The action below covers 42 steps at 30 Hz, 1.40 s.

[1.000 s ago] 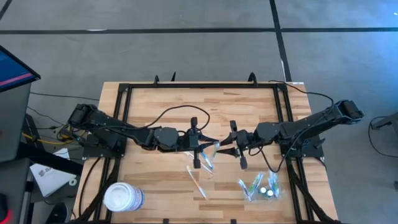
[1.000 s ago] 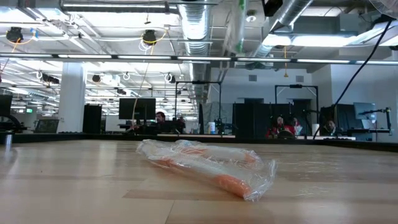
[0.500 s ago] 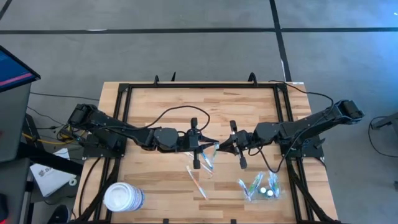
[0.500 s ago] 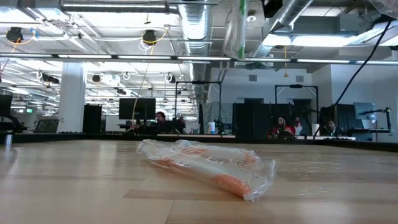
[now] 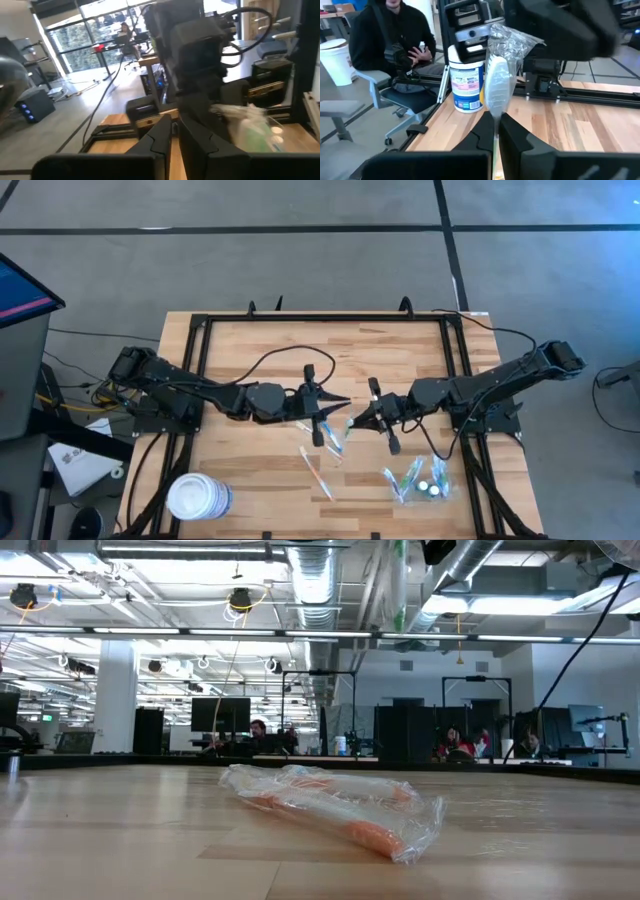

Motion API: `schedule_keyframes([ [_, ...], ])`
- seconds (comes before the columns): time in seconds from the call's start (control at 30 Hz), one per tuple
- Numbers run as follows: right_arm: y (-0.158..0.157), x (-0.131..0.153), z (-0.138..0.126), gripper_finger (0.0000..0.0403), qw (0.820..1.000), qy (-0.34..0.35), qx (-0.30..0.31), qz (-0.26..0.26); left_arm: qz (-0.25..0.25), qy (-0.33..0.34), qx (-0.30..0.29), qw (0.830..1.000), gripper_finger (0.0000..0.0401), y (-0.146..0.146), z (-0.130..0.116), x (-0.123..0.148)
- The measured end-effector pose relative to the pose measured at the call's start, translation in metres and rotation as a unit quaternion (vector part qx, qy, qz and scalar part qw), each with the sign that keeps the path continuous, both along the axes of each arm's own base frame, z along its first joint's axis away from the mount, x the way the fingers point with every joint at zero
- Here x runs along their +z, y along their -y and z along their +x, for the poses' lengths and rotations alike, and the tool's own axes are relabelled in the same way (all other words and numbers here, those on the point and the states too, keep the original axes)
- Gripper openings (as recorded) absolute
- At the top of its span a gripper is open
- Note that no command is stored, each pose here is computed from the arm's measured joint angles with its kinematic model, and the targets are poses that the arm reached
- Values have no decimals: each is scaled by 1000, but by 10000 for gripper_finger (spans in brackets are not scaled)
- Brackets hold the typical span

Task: Pick & Place toothbrushing station
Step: Put the green toothbrush into the transparent organizer

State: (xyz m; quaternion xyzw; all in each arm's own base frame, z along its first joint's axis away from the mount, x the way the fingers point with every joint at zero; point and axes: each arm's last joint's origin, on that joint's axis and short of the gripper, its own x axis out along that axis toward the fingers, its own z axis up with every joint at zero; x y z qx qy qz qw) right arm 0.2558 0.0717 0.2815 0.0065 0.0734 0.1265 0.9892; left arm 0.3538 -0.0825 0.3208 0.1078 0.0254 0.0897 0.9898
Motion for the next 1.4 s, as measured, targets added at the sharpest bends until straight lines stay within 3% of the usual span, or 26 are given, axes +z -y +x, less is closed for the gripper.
schedule_keyframes([
  [0.23, -8, 3, -5, 1, 1000, 6, 28, 3, -1, 5, 3, 1000, 38, -1, -3, 4],
  [0.67, -39, 23, -40, 0, 993, 22, 108, 35, 0, -20, 4, 1000, 33, -1, -4, -9],
  [1.03, -68, 20, -59, 0, 984, -7, 172, 51, -6, -19, 5, 1000, 33, -1, -4, -9],
  [1.4, -83, 13, -73, 0, 985, -47, 158, 56, -8, -19, 5, 1000, 33, -1, -4, -9],
])
